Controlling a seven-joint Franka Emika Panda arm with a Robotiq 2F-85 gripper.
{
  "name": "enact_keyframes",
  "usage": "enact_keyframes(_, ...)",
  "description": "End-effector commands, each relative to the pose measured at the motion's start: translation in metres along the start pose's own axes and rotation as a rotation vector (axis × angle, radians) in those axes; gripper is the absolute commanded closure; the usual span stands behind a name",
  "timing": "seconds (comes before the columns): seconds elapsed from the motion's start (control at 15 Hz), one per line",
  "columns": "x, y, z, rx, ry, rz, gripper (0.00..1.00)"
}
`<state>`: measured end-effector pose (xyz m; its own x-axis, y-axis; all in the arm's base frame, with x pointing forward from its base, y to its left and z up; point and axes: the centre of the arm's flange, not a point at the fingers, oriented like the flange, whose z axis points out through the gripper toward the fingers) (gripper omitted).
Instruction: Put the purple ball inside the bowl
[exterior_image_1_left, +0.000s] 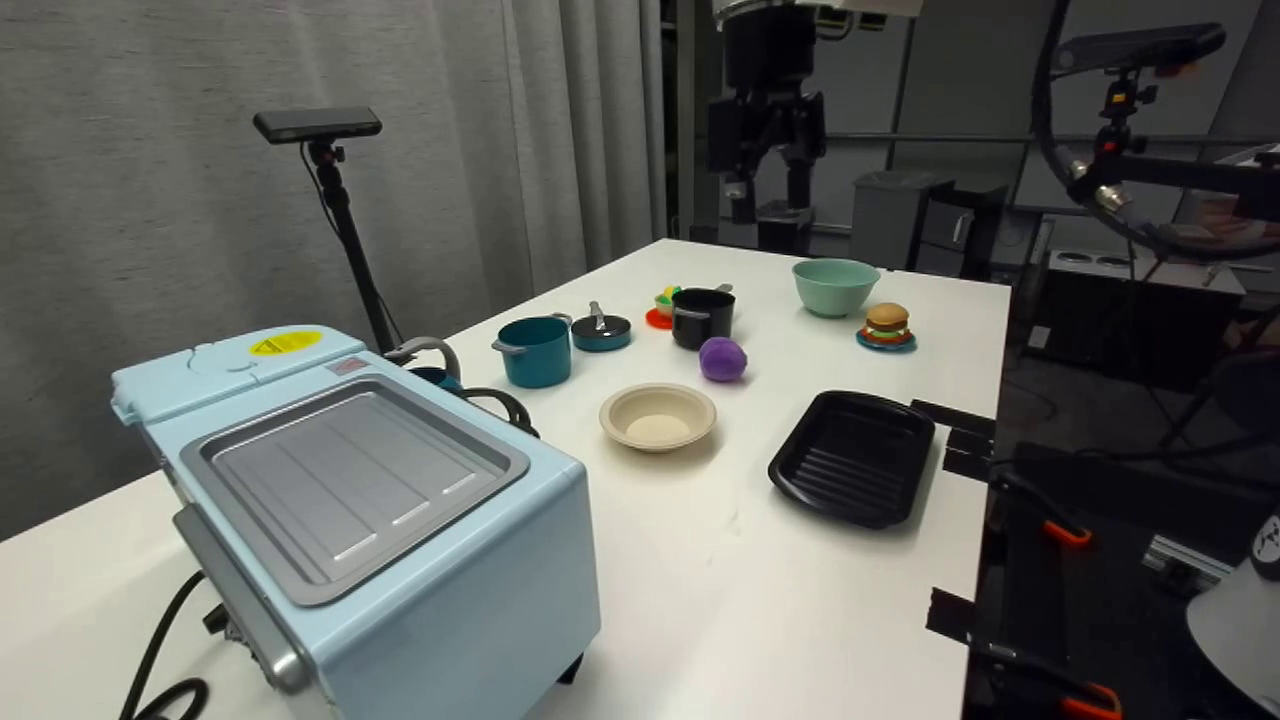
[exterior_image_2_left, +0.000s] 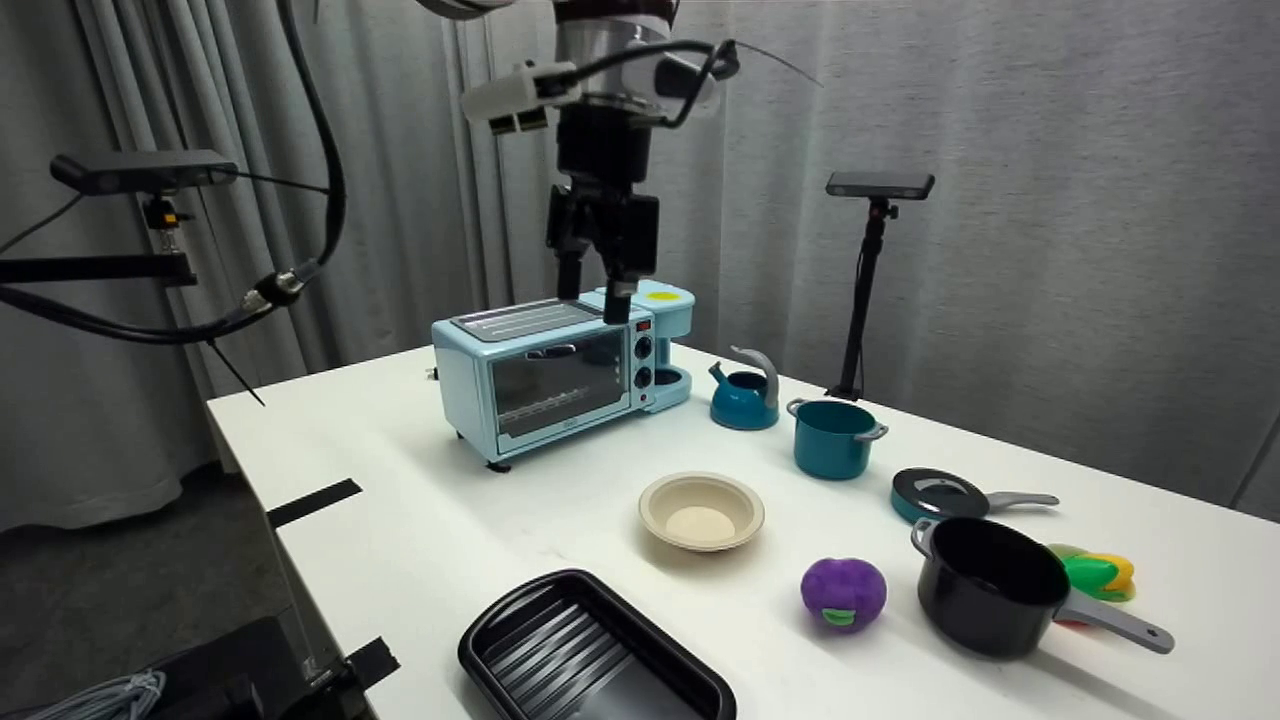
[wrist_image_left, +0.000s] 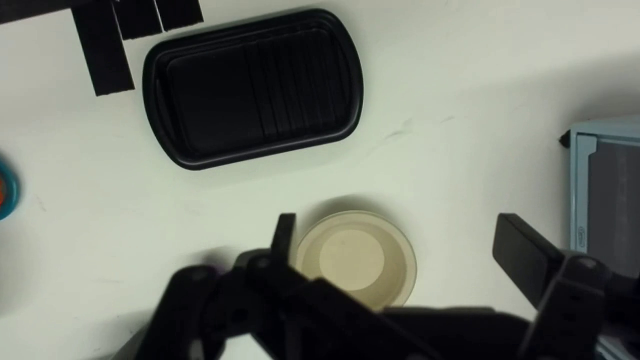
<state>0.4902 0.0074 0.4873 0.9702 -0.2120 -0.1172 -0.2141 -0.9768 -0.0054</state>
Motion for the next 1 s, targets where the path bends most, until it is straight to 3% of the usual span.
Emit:
enact_keyframes(0.0, 0.055, 0.005, 0.015, 0.012, 0.021, 0.04, 0.0)
enact_keyframes(0.33, 0.097, 0.035, 0.06, 0.009, 0.023, 0.118, 0.0)
enact_keyframes(0.93, 0.151, 0.129, 0.131, 0.013, 0.009, 0.32, 0.0)
